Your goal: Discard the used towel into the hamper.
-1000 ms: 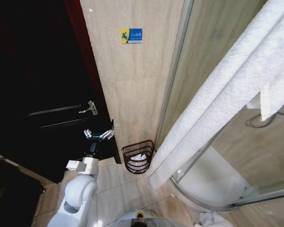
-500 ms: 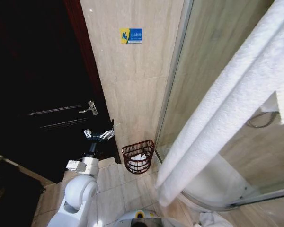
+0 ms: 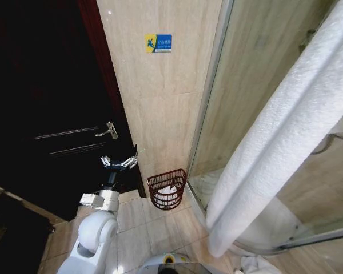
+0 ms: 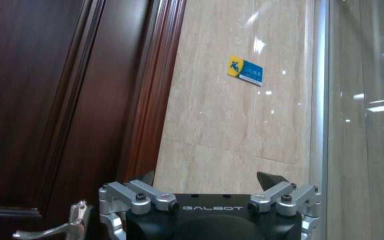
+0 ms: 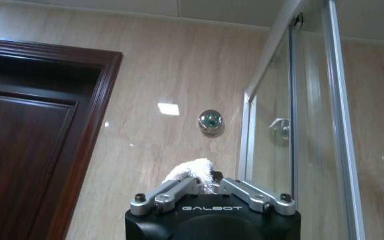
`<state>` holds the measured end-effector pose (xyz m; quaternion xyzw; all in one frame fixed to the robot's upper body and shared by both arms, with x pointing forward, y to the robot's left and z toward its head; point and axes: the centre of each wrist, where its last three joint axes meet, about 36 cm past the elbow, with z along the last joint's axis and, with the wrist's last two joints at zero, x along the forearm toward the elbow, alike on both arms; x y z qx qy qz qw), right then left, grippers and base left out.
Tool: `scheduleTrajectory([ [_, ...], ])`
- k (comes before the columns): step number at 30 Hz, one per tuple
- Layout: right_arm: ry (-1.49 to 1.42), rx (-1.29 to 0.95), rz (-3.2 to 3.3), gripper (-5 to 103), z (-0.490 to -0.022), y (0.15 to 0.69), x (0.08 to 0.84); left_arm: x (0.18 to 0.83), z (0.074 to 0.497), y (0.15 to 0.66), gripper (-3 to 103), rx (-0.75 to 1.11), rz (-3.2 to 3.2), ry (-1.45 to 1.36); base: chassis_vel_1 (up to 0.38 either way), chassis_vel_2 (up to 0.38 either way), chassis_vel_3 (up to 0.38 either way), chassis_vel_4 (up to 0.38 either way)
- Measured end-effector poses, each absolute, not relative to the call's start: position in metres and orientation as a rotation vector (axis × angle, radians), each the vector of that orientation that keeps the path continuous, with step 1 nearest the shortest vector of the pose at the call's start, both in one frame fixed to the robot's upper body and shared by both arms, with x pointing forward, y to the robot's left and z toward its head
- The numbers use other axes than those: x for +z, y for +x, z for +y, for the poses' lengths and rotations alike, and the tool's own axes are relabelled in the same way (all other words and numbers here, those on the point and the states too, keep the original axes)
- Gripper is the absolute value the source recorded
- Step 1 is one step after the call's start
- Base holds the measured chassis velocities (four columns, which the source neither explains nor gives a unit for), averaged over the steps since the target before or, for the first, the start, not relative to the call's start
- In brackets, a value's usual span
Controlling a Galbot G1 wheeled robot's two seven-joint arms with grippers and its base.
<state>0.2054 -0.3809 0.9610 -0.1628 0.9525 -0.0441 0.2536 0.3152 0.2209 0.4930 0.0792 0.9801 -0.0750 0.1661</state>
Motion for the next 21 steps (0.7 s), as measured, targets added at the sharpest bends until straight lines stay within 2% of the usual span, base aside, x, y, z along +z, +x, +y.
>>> scheduleTrajectory([
  [11, -0.442, -0.12, 2.589, 2, -0.3809, 0.2055, 0.9609, 0.4931, 0.2209, 0.3152, 100, -0.213, 2.79, 0.225, 0.006, -0.004, -0.004, 0.007],
  [21, -0.443, -0.12, 2.589, 2, -0.3809, 0.2055, 0.9609, 0.4931, 0.2209, 0.3152, 100, -0.213, 2.79, 0.226, 0.143, -0.14, -0.149, 0.141],
])
